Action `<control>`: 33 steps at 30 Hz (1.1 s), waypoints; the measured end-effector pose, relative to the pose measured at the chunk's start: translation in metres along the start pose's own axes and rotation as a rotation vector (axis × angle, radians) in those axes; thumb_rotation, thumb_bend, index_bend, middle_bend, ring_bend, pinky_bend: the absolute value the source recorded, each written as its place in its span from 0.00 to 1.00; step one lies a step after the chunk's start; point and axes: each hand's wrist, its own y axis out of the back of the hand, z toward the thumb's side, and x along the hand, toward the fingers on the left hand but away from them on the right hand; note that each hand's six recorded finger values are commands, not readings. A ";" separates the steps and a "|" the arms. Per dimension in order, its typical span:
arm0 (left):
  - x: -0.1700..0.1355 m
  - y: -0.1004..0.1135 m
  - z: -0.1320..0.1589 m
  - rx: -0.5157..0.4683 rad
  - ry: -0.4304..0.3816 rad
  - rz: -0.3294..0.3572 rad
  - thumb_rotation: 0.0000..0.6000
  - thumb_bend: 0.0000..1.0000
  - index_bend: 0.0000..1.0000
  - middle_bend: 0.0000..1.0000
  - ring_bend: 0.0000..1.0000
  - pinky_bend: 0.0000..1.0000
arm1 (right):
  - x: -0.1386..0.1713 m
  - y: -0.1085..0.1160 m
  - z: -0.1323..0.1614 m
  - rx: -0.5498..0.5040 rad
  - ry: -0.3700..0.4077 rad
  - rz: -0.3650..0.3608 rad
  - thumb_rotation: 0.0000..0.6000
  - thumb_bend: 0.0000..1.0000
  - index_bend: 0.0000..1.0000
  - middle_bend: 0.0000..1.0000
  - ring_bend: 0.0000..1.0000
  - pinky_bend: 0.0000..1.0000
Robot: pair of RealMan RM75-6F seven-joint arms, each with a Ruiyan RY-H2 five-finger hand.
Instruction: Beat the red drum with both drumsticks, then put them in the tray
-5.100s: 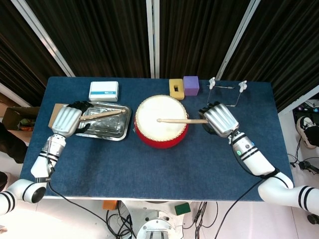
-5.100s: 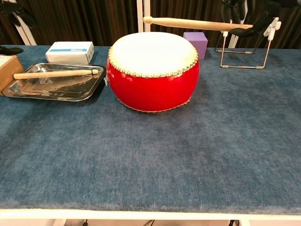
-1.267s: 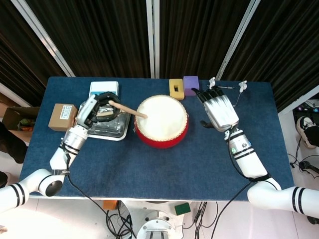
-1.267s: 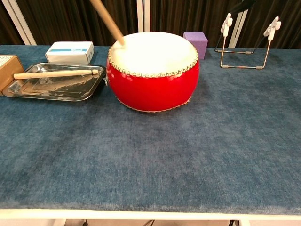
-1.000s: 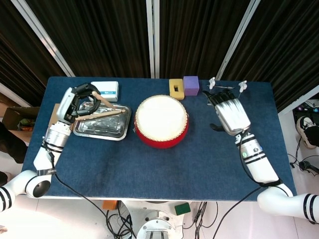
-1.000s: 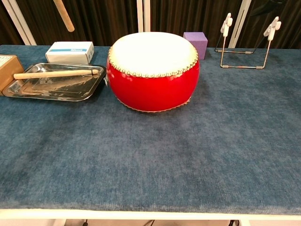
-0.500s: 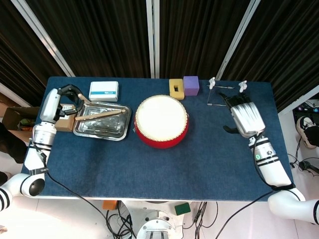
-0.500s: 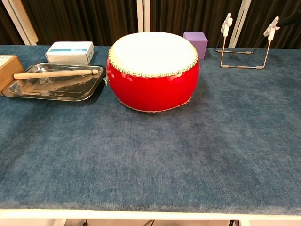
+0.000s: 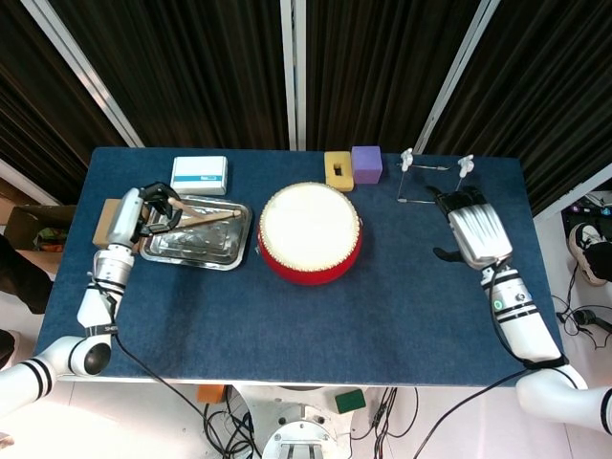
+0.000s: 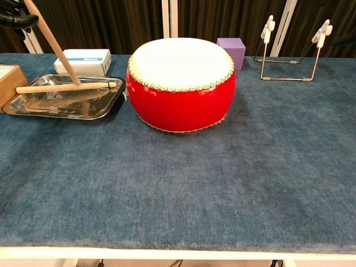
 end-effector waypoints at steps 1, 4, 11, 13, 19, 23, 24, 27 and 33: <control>0.001 -0.001 0.000 0.020 -0.002 -0.002 1.00 0.54 0.70 0.69 0.54 0.53 | 0.001 0.000 -0.001 0.000 -0.003 0.001 1.00 0.00 0.13 0.33 0.23 0.19; 0.002 -0.004 0.000 0.101 -0.015 0.002 1.00 0.54 0.70 0.69 0.54 0.53 | 0.002 -0.002 -0.005 -0.003 -0.014 0.002 1.00 0.00 0.13 0.33 0.23 0.19; -0.003 -0.002 -0.002 0.127 -0.019 0.014 1.00 0.54 0.70 0.69 0.54 0.52 | 0.003 -0.007 -0.009 -0.020 -0.023 0.011 1.00 0.00 0.13 0.33 0.23 0.19; -0.004 -0.005 -0.003 0.108 -0.015 0.002 1.00 0.54 0.71 0.69 0.54 0.52 | 0.003 -0.009 -0.009 -0.023 -0.023 0.015 1.00 0.00 0.13 0.33 0.23 0.19; -0.002 -0.022 -0.002 0.001 -0.005 -0.061 1.00 0.54 0.71 0.69 0.53 0.51 | 0.003 -0.010 -0.010 -0.027 -0.026 0.012 1.00 0.00 0.13 0.33 0.23 0.19; 0.005 -0.033 -0.006 -0.050 0.022 -0.113 1.00 0.54 0.70 0.68 0.53 0.49 | 0.004 -0.010 -0.012 -0.031 -0.033 0.012 1.00 0.00 0.13 0.33 0.23 0.19; 0.007 -0.033 -0.007 -0.047 0.029 -0.115 1.00 0.54 0.70 0.67 0.52 0.47 | 0.005 -0.011 -0.013 -0.032 -0.035 0.013 1.00 0.00 0.13 0.33 0.23 0.19; 0.010 -0.034 -0.015 -0.042 0.064 -0.129 1.00 0.54 0.69 0.62 0.45 0.38 | 0.005 -0.011 -0.016 -0.034 -0.041 0.015 1.00 0.00 0.13 0.33 0.23 0.19; 0.012 -0.019 -0.032 -0.015 0.117 -0.108 1.00 0.53 0.65 0.48 0.29 0.23 | 0.005 -0.011 -0.018 -0.041 -0.045 0.017 1.00 0.00 0.13 0.33 0.23 0.19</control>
